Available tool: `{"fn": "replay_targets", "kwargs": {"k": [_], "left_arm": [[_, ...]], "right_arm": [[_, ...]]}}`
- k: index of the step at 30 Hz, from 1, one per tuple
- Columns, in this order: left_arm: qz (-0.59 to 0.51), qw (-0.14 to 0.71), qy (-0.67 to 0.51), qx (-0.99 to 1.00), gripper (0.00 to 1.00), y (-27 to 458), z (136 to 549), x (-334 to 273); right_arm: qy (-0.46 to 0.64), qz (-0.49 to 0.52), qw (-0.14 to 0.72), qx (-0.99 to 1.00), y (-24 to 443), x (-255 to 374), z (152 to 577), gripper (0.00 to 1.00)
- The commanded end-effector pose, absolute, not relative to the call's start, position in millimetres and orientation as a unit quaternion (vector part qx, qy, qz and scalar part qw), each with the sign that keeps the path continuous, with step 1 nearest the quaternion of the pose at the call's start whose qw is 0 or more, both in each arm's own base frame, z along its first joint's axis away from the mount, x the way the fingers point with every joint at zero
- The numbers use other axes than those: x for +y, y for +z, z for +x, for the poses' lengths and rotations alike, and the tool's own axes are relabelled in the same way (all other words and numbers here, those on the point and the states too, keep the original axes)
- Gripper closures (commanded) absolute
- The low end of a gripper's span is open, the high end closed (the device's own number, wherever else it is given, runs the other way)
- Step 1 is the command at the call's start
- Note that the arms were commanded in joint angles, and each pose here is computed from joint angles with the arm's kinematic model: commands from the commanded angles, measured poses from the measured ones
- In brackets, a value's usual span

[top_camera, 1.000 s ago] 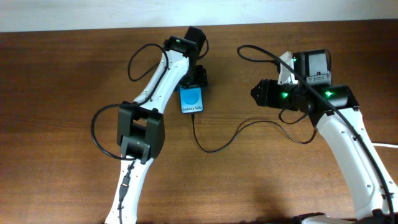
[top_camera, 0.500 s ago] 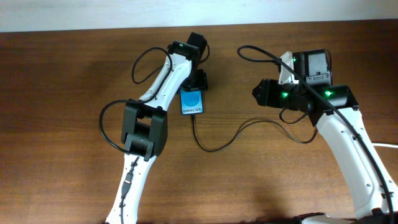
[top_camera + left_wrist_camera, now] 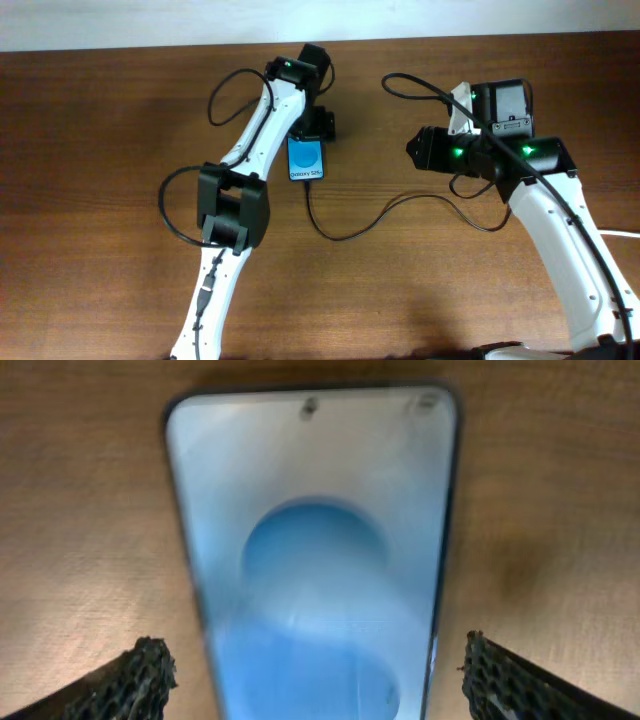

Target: Plug charger to phone and switch on socket

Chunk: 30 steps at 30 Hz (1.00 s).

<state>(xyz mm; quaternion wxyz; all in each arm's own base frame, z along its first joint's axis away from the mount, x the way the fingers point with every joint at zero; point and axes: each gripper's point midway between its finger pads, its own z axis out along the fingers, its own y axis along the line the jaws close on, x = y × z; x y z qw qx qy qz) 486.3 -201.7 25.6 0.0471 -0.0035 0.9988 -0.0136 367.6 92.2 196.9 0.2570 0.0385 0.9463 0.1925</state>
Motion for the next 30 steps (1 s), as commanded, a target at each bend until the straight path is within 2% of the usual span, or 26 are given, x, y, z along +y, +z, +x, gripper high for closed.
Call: {"fn": "replay_targets", "kwargs": {"k": [1, 4, 6, 9, 12, 14, 18, 20, 24, 30], "left_arm": [[-0.035, 0.119, -0.032, 0.992, 0.04, 112, 512, -166], [-0.074, 0.201, -0.054, 0.975, 0.03, 206, 510, -120], [-0.076, 0.261, -0.077, 0.959, 0.0, 267, 501, -96], [-0.083, 0.292, -0.081, 0.949, 0.01, 299, 493, -83], [-0.095, 0.297, -0.062, 0.948, 0.01, 300, 494, -70], [-0.094, 0.293, -0.061, 0.95, 0.01, 297, 494, -72], [-0.093, 0.293, -0.063, 0.95, 0.01, 297, 494, -73], [-0.093, 0.293, -0.063, 0.95, 0.01, 297, 494, -73], [-0.093, 0.293, -0.063, 0.95, 0.01, 297, 494, -73], [-0.093, 0.293, -0.063, 0.95, 0.01, 297, 494, -73]], "right_arm": [[0.187, 0.03, 0.292, 0.937, 226, 86, 375, 0.45], [0.174, 0.066, 0.326, 0.927, 268, 50, 376, 0.45], [0.139, 0.129, 0.342, 0.92, 288, -15, 371, 0.45], [0.096, 0.246, 0.339, 0.903, 285, -103, 349, 0.45], [0.066, 0.312, 0.342, 0.884, 278, -160, 336, 0.44], [0.05, 0.342, 0.315, 0.884, 246, -197, 342, 0.41], [0.108, 0.363, 0.302, 0.875, 190, -228, 383, 0.41], [0.133, 0.363, 0.279, 0.879, 145, -235, 402, 0.36], [0.158, 0.342, 0.246, 0.893, 87, -232, 421, 0.34], [0.128, 0.28, 0.247, 0.919, 49, -212, 453, 0.33]]}}
